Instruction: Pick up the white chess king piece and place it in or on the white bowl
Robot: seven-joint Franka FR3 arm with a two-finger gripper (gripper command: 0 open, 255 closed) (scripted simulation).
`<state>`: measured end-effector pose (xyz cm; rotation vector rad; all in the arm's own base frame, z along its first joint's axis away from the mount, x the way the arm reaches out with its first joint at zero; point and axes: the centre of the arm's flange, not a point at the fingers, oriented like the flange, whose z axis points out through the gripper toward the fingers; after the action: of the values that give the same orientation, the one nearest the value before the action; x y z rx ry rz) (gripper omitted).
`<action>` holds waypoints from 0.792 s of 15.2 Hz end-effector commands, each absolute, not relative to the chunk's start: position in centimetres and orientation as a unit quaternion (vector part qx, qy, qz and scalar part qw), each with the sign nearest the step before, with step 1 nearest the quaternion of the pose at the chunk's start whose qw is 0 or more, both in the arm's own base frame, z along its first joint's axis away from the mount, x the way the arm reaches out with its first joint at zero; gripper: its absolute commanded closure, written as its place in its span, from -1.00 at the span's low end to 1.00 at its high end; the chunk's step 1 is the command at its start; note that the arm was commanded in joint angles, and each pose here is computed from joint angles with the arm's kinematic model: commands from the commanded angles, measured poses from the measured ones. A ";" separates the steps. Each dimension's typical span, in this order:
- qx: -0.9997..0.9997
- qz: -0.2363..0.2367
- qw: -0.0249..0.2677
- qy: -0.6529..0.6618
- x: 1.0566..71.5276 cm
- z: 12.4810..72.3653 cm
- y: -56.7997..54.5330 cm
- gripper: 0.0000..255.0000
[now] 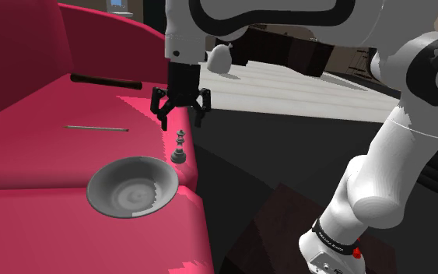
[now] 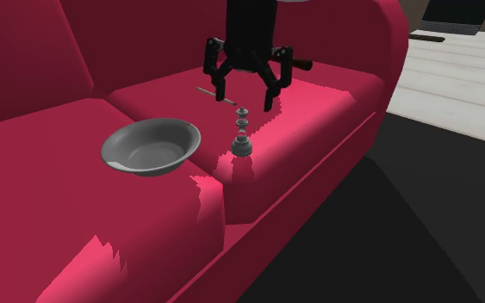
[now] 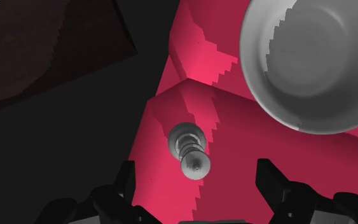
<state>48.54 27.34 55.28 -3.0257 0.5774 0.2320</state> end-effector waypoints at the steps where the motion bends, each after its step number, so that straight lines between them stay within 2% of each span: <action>1: -0.979 0.075 0.027 0.188 48.5 54.4 27.6 -1.00; 12: -0.979 0.075 0.027 0.188 48.2 52.5 27.8 -1.00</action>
<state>48.24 27.76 52.50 -3.0247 0.5795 0.2311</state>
